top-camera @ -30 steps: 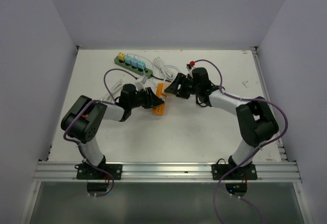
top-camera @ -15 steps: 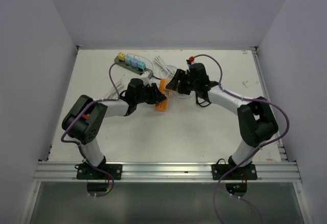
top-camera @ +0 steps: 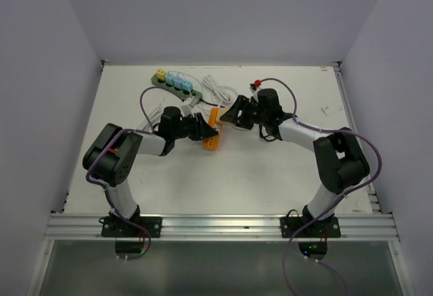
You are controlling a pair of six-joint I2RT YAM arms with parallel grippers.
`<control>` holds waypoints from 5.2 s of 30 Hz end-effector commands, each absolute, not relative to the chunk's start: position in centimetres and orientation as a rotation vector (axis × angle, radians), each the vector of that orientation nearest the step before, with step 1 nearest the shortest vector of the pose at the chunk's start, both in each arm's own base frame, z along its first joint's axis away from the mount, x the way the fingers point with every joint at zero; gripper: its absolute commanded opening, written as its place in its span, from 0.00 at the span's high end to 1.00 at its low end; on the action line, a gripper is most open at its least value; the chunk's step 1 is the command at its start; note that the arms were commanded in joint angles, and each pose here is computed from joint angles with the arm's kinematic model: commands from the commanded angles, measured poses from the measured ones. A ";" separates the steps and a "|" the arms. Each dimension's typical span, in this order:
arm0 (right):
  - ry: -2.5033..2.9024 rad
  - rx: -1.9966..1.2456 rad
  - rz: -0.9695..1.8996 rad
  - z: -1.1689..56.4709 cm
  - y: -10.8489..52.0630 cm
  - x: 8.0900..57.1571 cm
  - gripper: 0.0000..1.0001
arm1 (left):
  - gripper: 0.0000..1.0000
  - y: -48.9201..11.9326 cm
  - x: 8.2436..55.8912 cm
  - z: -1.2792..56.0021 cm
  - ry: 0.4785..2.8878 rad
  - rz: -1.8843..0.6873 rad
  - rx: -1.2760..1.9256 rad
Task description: Pull the plug off the socket
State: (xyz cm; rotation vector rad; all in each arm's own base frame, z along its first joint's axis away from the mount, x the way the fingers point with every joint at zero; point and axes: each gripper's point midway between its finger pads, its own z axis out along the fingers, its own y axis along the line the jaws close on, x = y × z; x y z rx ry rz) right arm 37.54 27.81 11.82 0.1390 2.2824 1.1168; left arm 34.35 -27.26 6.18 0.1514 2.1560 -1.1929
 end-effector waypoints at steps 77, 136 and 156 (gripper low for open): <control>2.029 -0.039 1.082 18.2 24.1 39.5 0.82 | 1.00 -25.7 35.5 3.8 2.219 -1.429 0.008; 2.197 0.378 0.502 10.6 5.9 45.9 0.75 | 1.00 -27.6 40.0 8.2 2.185 -1.272 0.045; 2.261 0.451 0.374 6.9 2.1 46.7 0.49 | 1.00 -36.0 44.6 9.5 2.140 -1.442 0.061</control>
